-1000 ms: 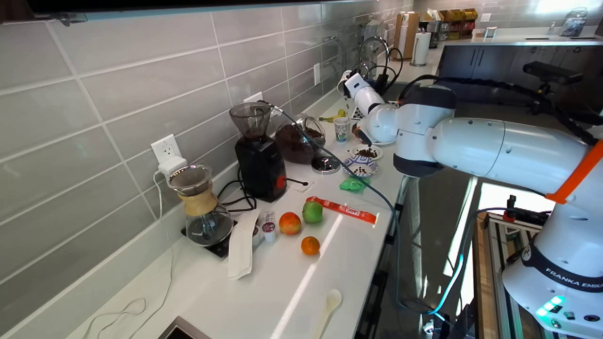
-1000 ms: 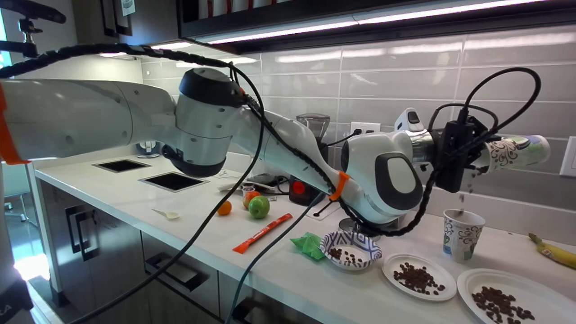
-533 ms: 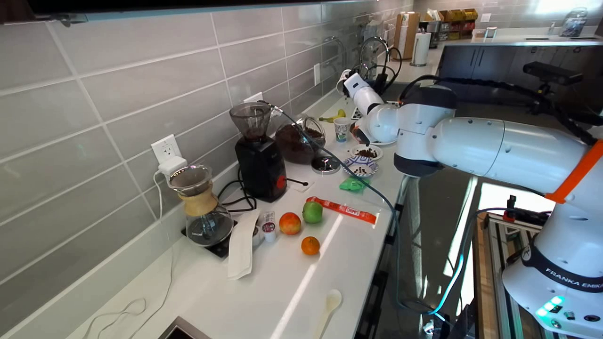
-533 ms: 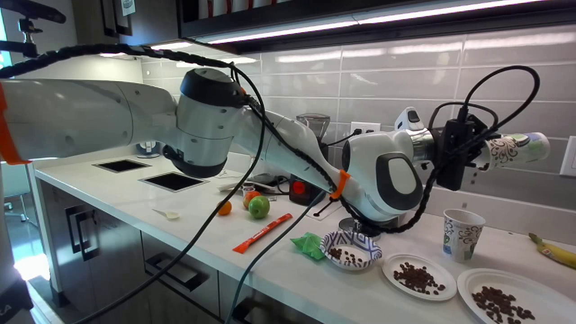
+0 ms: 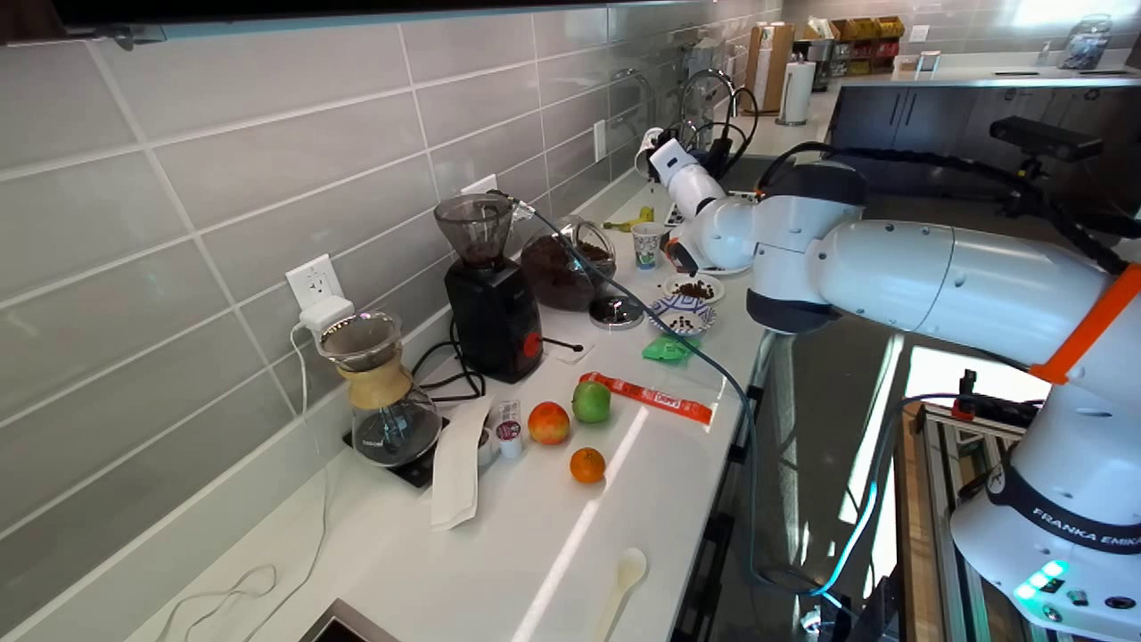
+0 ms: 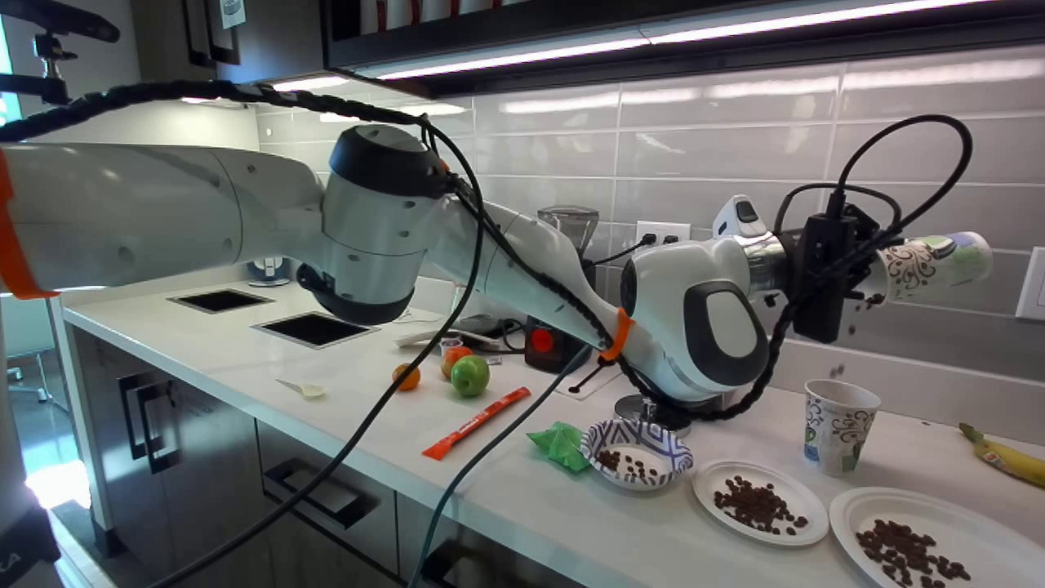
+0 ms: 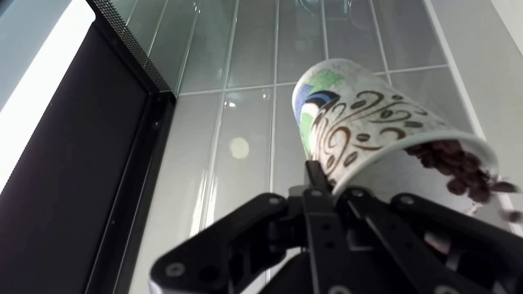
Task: Pour the contents from the left cup into the right cup
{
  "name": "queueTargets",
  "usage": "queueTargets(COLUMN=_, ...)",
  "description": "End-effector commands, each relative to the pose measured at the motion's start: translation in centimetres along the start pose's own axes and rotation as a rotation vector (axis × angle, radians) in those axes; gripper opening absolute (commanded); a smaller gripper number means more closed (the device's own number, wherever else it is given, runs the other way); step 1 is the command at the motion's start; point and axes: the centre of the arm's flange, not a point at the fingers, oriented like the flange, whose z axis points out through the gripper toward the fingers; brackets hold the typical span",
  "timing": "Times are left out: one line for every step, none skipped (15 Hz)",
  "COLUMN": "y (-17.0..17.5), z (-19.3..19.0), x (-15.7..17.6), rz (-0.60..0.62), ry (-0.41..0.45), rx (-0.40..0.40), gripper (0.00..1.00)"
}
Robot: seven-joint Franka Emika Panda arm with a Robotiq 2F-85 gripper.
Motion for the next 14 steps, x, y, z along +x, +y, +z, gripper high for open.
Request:
queueTargets(y=-1.05, z=0.82, x=0.18, rz=-0.013, ry=0.019, rx=-0.039, gripper=0.01)
queueTargets(y=-1.06, z=0.82, x=0.15, rz=-0.016, ry=0.022, rx=-0.042, gripper=0.01)
queueTargets(y=-1.06, z=0.82, x=0.13, rz=-0.018, ry=0.025, rx=-0.045, gripper=0.01)
queueTargets(y=-1.09, z=0.84, x=0.07, rz=-0.019, ry=0.027, rx=-0.047, gripper=0.01)
queueTargets(y=-1.13, z=0.84, x=0.03, rz=-0.021, ry=0.028, rx=-0.049, gripper=0.01)
queueTargets(y=-1.15, z=0.86, x=-0.02, rz=-0.024, ry=0.031, rx=-0.052, gripper=0.01)
queueTargets(y=-1.17, z=0.87, x=-0.05, rz=-0.026, ry=0.033, rx=-0.054, gripper=0.01)
queueTargets(y=-1.2, z=0.9, x=-0.07, rz=-0.026, ry=0.034, rx=-0.055, gripper=0.01)
queueTargets(y=-1.22, z=0.94, x=-0.09, rz=-0.029, ry=0.035, rx=-0.056, gripper=0.01)
queueTargets(y=-1.23, z=0.96, x=-0.11, rz=-0.032, ry=0.036, rx=-0.056, gripper=0.01)
queueTargets(y=-1.23, z=0.99, x=-0.12, rz=-0.034, ry=0.037, rx=-0.057, gripper=0.01)
queueTargets(y=-1.23, z=1.02, x=-0.12, rz=-0.035, ry=0.038, rx=-0.058, gripper=0.01)
queueTargets(y=-1.21, z=1.02, x=-0.11, rz=-0.035, ry=0.039, rx=-0.059, gripper=0.01)
queueTargets(y=-1.19, z=0.99, x=-0.09, rz=-0.038, ry=0.04, rx=-0.06, gripper=0.01)
